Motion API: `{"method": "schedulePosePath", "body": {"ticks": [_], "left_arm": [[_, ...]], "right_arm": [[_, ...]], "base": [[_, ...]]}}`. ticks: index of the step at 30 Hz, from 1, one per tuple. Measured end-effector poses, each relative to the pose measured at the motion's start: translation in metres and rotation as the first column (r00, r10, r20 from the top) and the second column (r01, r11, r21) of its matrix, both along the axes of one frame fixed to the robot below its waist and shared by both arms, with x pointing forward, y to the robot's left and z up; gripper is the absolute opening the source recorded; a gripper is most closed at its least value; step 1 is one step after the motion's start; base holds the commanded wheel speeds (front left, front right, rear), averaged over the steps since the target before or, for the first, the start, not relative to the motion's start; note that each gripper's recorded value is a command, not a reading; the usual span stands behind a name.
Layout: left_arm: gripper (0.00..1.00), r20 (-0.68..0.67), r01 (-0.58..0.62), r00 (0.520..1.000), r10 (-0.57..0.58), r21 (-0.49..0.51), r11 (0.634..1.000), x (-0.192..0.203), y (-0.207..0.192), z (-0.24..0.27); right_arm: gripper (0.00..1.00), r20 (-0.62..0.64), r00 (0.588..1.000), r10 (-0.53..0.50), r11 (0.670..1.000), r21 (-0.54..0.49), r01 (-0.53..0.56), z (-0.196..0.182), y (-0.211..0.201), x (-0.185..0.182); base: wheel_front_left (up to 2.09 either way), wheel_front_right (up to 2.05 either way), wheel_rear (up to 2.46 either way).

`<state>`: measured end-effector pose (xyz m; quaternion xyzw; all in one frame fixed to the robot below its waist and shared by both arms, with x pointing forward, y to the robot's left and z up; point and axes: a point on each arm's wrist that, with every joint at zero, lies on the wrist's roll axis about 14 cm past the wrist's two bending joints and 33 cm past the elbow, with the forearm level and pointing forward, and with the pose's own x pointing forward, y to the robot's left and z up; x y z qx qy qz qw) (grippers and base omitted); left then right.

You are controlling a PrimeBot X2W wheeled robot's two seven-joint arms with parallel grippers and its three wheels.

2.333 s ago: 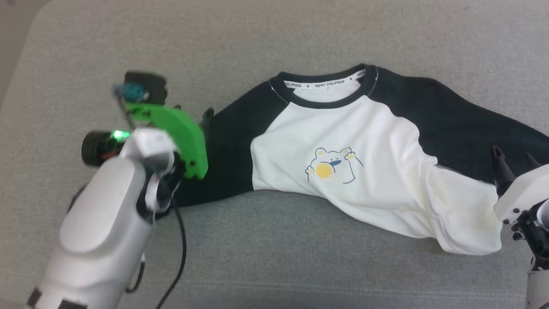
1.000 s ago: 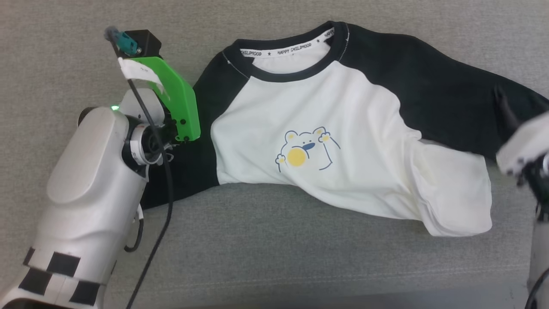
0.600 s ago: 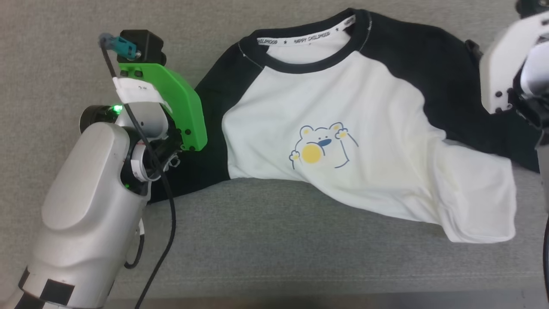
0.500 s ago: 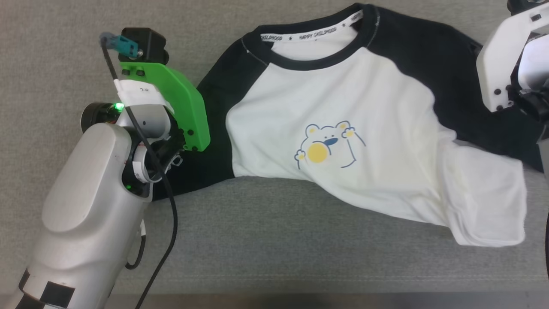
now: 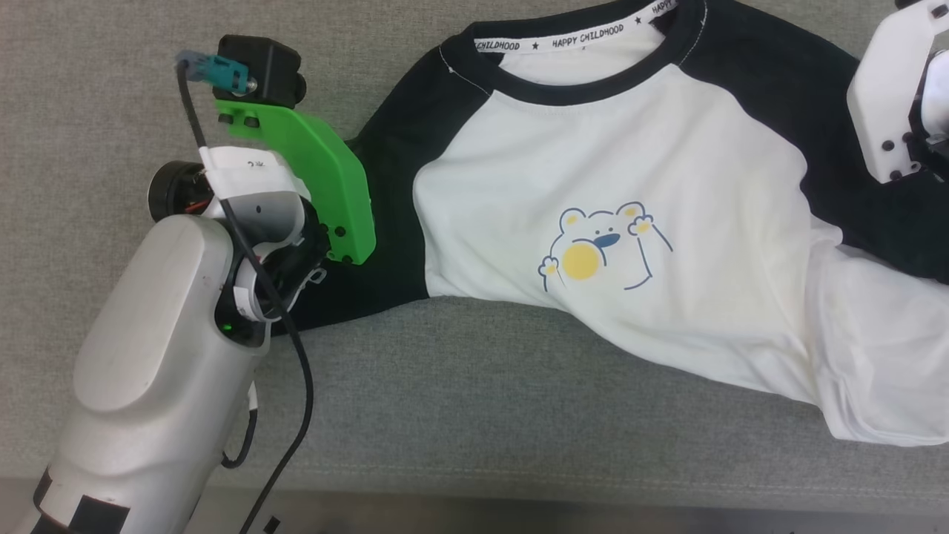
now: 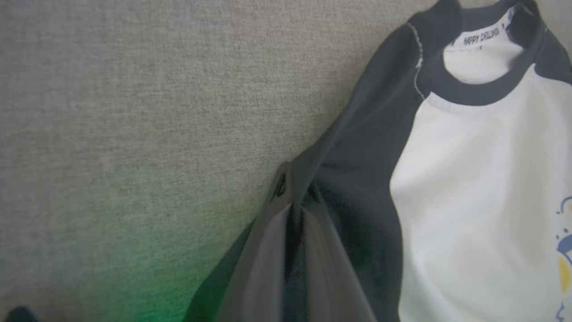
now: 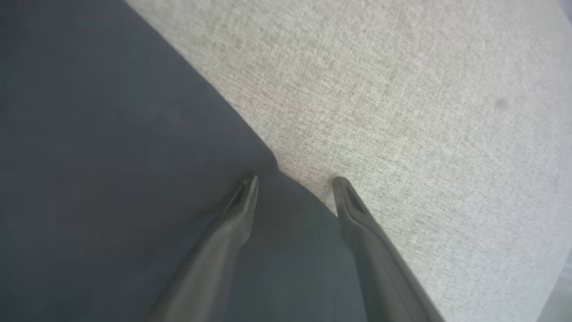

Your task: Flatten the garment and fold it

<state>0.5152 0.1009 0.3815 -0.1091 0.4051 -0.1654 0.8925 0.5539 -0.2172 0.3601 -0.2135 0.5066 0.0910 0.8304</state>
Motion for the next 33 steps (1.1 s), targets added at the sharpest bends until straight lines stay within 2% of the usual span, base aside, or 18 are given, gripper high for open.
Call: {"method": "schedulePosePath", "body": {"ticks": [1,4,11,15,17,22,26,31,33], "left_arm": [[0.00,0.002,-0.001,1.000,0.001,-0.001,1.000,0.000,0.000,0.000],[0.00,0.010,-0.008,1.000,0.008,-0.008,1.000,0.000,0.000,0.002],[0.00,0.045,-0.037,0.998,0.038,-0.035,0.999,-0.005,0.002,0.015],[0.00,0.082,-0.054,0.995,0.061,-0.083,0.995,-0.009,0.002,0.036],[0.00,0.112,-0.063,0.991,0.080,-0.146,0.987,-0.009,-0.002,0.053],[0.00,0.184,-0.043,0.979,0.083,-0.212,0.976,-0.009,-0.011,0.092],[0.00,0.310,-0.027,0.948,0.070,-0.141,0.990,0.010,-0.004,0.127],[0.00,0.485,-0.041,0.874,0.044,-0.017,0.999,0.060,0.000,0.185],[0.00,0.543,-0.061,0.839,0.035,0.029,0.998,0.082,0.000,0.206]], "right_arm": [[0.00,-0.002,1.000,-0.001,1.000,0.016,0.002,0.001,0.002,-0.001],[0.00,-0.001,1.000,-0.009,0.997,0.074,0.009,0.005,0.009,-0.004],[0.00,0.170,0.980,-0.103,0.969,0.239,0.060,0.039,0.008,0.000],[0.00,0.253,0.954,-0.163,0.939,0.337,0.071,0.073,0.007,-0.004],[0.00,0.301,0.937,-0.175,0.933,0.354,0.060,0.093,0.005,-0.007],[0.00,0.387,0.895,-0.222,0.907,0.419,0.043,0.139,0.002,-0.016],[0.00,0.466,0.850,-0.246,0.900,0.435,0.022,0.179,-0.002,-0.014],[0.00,0.597,0.774,-0.212,0.938,0.346,-0.010,0.239,-0.009,0.012],[0.00,0.640,0.739,-0.211,0.943,0.334,-0.020,0.262,-0.007,0.029]], "base": [[0.00,0.00,0.00],[0.00,0.00,0.00],[0.00,0.00,0.00],[0.00,0.00,0.00],[0.00,0.00,0.00],[0.00,0.00,0.00],[0.00,0.00,0.00],[0.00,0.00,0.00],[0.00,0.00,0.00]]}}
